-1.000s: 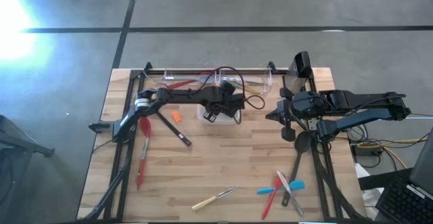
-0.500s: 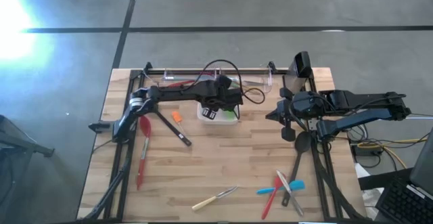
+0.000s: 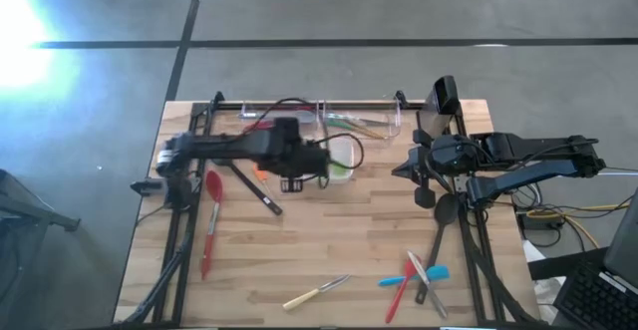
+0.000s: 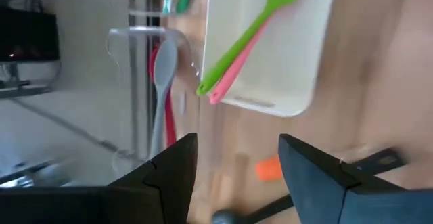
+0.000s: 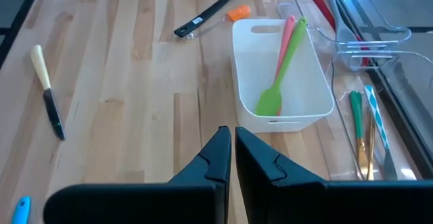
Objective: Pick & Place Kitchen Items
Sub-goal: Put the red serving spoon into the left transparent bin
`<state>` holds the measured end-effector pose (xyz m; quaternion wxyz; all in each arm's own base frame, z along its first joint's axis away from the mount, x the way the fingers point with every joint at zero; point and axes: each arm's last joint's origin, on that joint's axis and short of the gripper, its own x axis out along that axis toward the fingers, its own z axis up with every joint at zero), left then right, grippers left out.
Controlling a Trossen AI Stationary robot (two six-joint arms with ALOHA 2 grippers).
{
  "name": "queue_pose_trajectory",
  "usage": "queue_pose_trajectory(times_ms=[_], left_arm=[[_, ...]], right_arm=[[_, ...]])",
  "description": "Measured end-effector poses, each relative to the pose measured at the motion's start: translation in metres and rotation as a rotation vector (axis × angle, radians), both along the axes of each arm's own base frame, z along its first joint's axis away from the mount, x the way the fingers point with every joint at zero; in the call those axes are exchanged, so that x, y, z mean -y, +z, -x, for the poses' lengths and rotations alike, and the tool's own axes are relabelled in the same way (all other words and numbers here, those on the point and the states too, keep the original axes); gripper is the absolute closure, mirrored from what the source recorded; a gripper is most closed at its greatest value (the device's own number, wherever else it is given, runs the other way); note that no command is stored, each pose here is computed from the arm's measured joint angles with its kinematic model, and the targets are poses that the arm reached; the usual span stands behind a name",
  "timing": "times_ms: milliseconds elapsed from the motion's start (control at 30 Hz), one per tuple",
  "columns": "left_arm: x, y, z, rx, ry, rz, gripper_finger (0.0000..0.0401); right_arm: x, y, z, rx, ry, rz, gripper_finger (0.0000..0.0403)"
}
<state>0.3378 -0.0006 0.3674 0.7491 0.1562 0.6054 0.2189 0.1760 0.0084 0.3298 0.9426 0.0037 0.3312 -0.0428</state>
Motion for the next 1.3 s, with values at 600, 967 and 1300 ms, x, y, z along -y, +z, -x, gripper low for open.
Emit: queue_pose_trajectory(times_ms=[600,967,1300], left_arm=[[0.031,0.019,0.125,0.388,0.409,0.181,0.0191],[0.026,-0.066,0.150,0.255,0.778,0.167,0.0191],[0.027,-0.133,0.160,0.250,1.069,0.220,0.0191]], right_arm=[[0.000,0.001,-0.001,0.018,0.000,-0.001,0.0385],[0.000,0.002,-0.003,0.029,0.000,-0.002,0.0385],[-0.001,-0.004,-0.011,0.001,0.002,0.003,0.0385]])
